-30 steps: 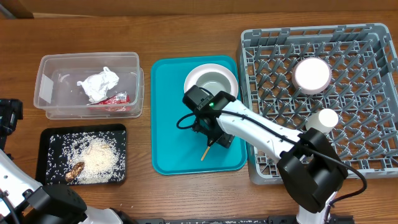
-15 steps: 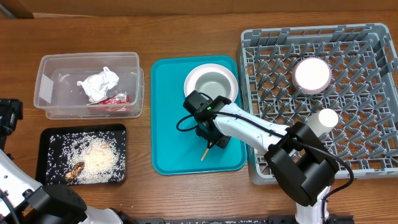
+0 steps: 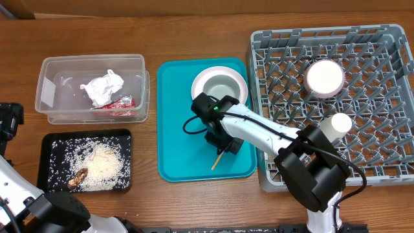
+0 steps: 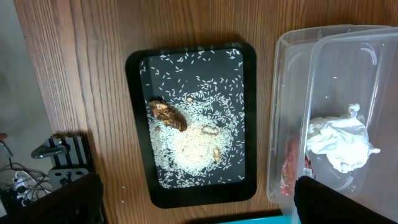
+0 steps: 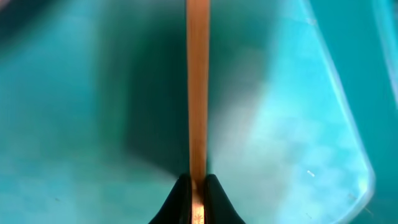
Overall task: Sort waste into correct bins and load items into the dishwasher
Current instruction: 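Grasp the second chopstick with the right gripper, then carry the chopstick into the back of the dish rack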
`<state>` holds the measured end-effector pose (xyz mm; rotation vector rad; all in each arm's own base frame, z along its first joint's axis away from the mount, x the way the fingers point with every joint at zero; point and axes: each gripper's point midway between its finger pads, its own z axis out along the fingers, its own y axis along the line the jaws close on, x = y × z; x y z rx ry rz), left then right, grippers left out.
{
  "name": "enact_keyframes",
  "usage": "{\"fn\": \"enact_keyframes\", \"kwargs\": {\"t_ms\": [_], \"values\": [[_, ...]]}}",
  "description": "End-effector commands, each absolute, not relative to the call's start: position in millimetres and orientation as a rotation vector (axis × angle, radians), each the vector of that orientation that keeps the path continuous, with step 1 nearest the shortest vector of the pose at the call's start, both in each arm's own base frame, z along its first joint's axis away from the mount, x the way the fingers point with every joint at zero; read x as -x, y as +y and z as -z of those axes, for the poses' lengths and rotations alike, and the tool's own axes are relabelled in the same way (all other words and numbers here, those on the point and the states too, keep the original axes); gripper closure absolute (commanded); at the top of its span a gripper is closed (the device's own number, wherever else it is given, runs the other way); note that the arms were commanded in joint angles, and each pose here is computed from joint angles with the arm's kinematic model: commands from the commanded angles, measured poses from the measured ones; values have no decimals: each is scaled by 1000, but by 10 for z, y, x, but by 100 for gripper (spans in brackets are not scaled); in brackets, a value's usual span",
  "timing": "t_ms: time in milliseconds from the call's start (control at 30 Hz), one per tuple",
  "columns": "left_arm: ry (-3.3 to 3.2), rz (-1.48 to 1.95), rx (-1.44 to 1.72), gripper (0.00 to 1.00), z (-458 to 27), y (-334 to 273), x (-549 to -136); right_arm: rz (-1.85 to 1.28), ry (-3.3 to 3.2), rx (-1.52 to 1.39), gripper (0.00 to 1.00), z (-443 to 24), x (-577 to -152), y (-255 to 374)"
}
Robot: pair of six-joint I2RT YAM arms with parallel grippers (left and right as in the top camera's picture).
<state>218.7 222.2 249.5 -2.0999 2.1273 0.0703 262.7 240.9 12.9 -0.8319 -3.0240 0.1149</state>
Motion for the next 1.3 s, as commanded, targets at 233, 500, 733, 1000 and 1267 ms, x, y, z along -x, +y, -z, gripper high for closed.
{"fn": "enact_keyframes", "kwargs": {"t_ms": [233,500,733,1000,1267], "values": [[2084,-83,2111,0,-2553,2247,-2170,267,-3081,544,96,-1004,-3019,2593],[2085,-83,2111,0,-2553,2246,-2171,505,-3168,226,96,-1728,-3232,2191],[2085,-83,2111,0,-2553,2246,-2171,519,-3311,-34,96,-1940,-3546,1653],[2084,-83,2111,0,-2553,2247,-2170,202,-3494,-180,96,-1947,-3937,1115],[2085,-83,2111,0,-2553,2246,-2171,85,-3511,-163,96,-1793,-4101,952]]}}
